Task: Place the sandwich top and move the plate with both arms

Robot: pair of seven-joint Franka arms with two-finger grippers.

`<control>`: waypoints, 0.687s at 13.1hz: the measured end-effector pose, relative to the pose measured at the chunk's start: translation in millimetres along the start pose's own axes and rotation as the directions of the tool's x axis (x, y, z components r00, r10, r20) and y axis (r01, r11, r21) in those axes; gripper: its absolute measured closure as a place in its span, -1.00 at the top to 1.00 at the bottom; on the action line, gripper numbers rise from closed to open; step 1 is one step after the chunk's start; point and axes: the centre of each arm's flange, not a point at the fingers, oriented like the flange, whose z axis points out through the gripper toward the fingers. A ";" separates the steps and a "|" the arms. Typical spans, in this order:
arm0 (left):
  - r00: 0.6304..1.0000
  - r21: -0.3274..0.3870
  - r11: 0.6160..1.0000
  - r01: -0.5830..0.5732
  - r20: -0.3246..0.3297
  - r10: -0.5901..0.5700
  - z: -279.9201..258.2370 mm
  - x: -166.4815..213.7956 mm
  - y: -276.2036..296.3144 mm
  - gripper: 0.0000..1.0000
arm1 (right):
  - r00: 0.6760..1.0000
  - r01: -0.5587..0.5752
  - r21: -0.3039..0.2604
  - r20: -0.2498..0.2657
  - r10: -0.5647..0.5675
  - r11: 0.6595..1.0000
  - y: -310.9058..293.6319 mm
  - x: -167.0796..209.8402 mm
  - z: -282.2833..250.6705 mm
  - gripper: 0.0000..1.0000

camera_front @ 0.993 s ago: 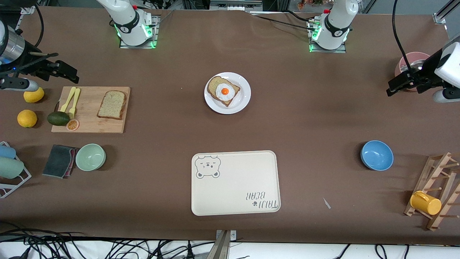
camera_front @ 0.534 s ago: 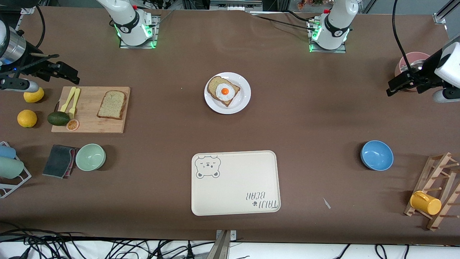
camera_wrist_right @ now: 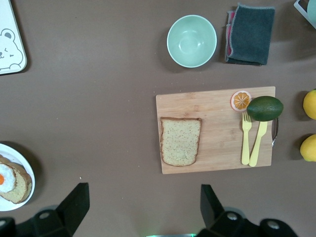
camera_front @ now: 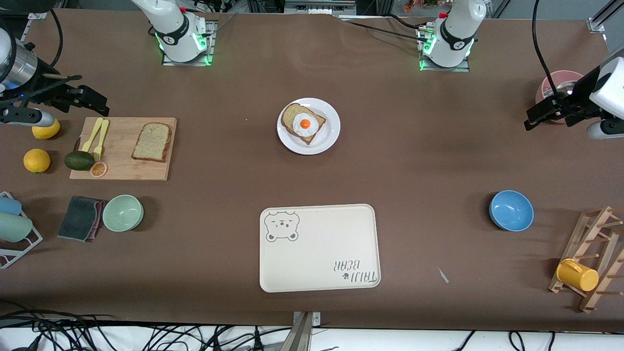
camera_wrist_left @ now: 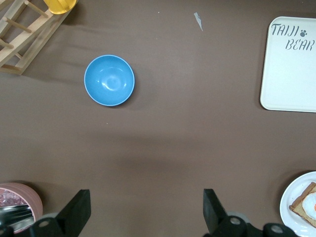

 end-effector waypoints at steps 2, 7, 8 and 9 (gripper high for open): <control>1.000 0.000 1.000 0.000 0.000 0.000 0.0 0.0 0.0 1.00 | 1.000 0.005 -0.001 0.005 -0.005 1.000 -1.1 -0.4 2.5 0.91; 1.000 0.000 1.000 -0.001 0.000 0.001 0.0 -0.1 0.6 1.00 | 1.000 0.009 -0.002 0.012 -0.009 1.000 -2.1 -0.3 14.8 0.91; 1.000 0.000 1.000 -0.001 0.000 0.001 0.0 -0.1 0.6 1.00 | 1.000 0.012 -0.003 0.012 -0.012 1.000 -3.3 0.6 22.0 0.91; 1.000 0.000 1.000 -0.001 0.000 0.001 0.0 -0.1 0.6 1.00 | 1.000 0.017 -0.004 0.016 -0.017 1.000 -5.6 0.6 29.8 0.91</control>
